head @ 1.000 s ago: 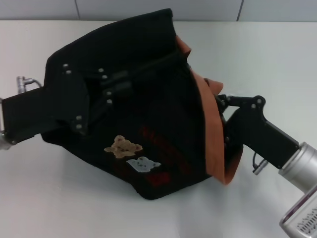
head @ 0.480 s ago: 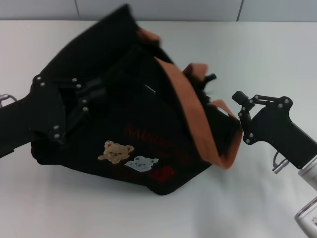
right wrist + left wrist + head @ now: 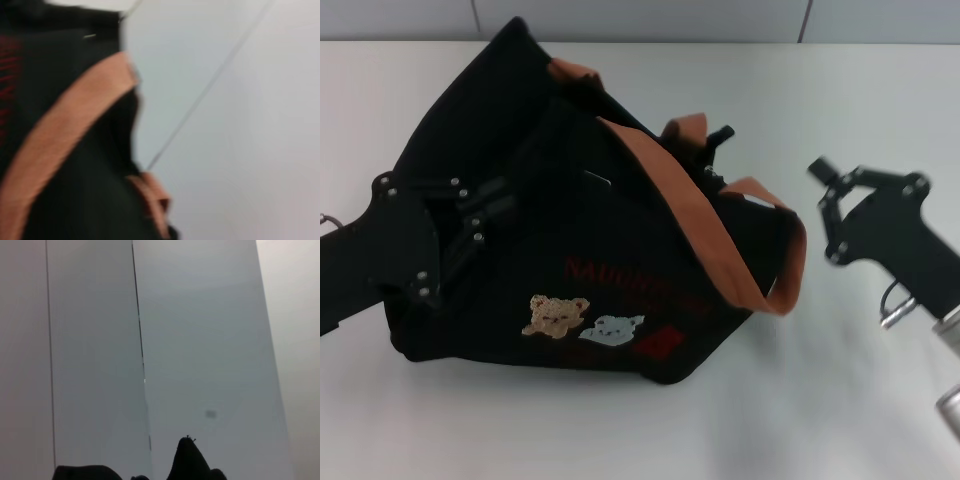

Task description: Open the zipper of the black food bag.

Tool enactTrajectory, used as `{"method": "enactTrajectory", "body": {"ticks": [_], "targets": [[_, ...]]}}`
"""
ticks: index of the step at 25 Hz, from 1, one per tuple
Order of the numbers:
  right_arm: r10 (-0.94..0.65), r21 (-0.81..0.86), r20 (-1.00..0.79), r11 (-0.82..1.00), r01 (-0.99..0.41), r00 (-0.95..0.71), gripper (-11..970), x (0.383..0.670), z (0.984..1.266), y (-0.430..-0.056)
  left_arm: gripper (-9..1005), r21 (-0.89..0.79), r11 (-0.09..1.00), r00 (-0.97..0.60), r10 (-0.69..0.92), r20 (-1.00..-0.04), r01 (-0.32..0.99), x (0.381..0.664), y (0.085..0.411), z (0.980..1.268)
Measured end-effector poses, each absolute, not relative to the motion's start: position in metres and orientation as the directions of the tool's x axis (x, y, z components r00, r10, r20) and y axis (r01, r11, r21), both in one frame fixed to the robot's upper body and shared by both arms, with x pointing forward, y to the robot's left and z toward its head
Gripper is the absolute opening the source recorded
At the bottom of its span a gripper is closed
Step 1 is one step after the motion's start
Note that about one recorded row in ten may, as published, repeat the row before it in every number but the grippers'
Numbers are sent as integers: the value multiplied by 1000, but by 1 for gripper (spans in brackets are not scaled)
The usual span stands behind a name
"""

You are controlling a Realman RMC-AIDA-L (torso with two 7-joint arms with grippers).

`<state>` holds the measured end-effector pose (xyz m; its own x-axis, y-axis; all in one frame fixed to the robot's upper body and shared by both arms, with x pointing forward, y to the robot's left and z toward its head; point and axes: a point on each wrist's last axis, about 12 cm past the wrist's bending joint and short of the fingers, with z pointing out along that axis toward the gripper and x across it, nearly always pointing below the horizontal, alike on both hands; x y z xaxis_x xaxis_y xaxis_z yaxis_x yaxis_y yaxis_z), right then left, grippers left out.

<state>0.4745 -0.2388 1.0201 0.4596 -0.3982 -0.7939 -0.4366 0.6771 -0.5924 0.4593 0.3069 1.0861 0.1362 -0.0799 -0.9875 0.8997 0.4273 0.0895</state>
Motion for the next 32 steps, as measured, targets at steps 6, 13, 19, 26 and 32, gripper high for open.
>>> {"method": "enactTrajectory", "body": {"ticks": [6,13,19,26,32], "targets": [[-245,-396,-892,828,-397,380,72,488,1032,-252,98,39,546,106,-91,-990,837,449,315,1066],[-12,-121,-956,927,-354,295,257,497,1041,-281,142,-35,751,62,-101,-993,660,460,304,1034],[109,-3,-957,922,-387,268,517,494,1045,-294,180,-86,785,33,-134,-990,613,490,268,1028],[237,124,-947,893,-433,218,713,487,1050,-312,415,-118,828,84,-195,-977,548,489,257,1029],[287,164,-954,751,-639,92,821,477,1063,-327,560,-264,829,51,-331,-942,494,463,310,1033]]}}
